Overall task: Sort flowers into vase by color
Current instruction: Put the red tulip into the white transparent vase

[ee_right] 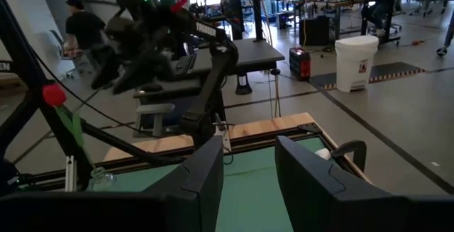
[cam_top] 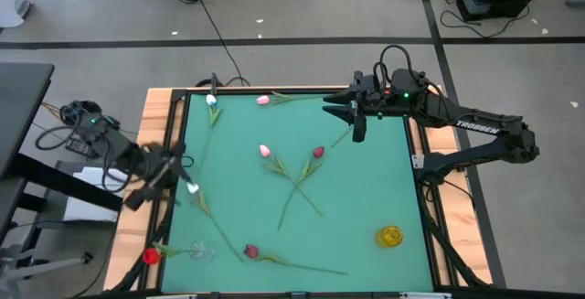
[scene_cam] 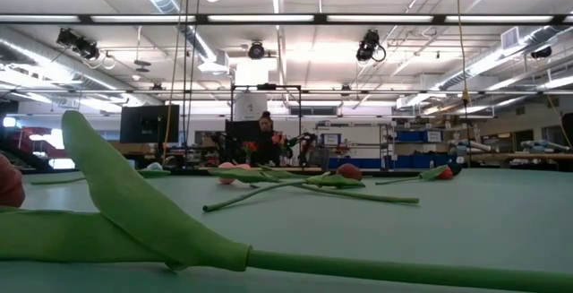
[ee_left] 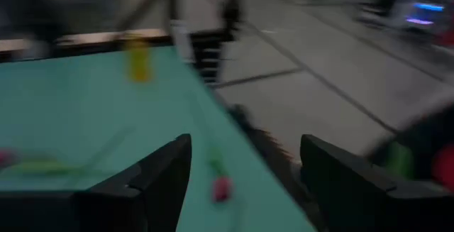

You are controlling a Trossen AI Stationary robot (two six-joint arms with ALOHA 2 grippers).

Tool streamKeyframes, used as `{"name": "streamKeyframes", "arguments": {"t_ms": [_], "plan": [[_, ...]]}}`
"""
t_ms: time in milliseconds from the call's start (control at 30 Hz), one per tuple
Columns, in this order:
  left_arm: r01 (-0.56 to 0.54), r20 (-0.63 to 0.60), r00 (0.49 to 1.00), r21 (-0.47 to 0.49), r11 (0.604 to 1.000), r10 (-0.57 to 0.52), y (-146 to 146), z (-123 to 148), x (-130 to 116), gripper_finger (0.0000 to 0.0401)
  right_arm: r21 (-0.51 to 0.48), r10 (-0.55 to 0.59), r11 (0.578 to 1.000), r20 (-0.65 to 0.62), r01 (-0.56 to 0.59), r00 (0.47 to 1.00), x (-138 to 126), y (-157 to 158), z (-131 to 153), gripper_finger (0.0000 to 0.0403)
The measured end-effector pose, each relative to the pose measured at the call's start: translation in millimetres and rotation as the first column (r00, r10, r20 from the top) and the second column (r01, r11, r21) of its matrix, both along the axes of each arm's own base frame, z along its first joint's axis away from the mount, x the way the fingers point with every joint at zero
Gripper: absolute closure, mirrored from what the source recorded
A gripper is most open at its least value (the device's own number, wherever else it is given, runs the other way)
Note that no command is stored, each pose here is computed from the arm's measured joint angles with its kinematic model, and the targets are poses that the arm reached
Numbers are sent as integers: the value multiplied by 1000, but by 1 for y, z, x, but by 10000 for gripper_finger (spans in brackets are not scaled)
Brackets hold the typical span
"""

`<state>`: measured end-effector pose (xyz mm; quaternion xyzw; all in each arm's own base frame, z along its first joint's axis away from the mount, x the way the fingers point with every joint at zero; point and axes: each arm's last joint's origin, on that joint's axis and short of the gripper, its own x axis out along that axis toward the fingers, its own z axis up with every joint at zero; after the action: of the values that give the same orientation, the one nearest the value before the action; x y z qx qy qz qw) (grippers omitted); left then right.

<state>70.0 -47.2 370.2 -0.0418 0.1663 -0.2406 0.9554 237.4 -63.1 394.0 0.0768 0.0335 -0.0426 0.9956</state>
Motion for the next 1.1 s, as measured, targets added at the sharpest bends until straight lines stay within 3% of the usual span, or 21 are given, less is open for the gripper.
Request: {"name": "streamKeyframes", "arguments": {"t_ms": [167, 300, 500, 733, 1100], "plan": [[-290, -13, 957, 21, 957, 290, 13, 9, 2, 131, 0, 0, 1000, 0, 0, 1000, 0, 0, 0, 266], [-423, -49, 904, 24, 906, 424, 17, 6, 10, 131, 0, 0, 1000, 0, 0, 1000, 0, 0, 0, 266], [-532, -123, 832, 103, 840, 541, 20, -3, 35, 131, 0, 0, 1000, 0, 0, 1000, 0, 0, 0, 266], [-572, -237, 767, 171, 802, 597, 21, -18, 73, 131, 0, 0, 1000, 0, 0, 1000, 0, 0, 0, 266], [-728, -289, 624, 122, 675, 726, 42, -25, 98, 131, 0, 0, 1000, 0, 0, 1000, 0, 0, 0, 266]]}}
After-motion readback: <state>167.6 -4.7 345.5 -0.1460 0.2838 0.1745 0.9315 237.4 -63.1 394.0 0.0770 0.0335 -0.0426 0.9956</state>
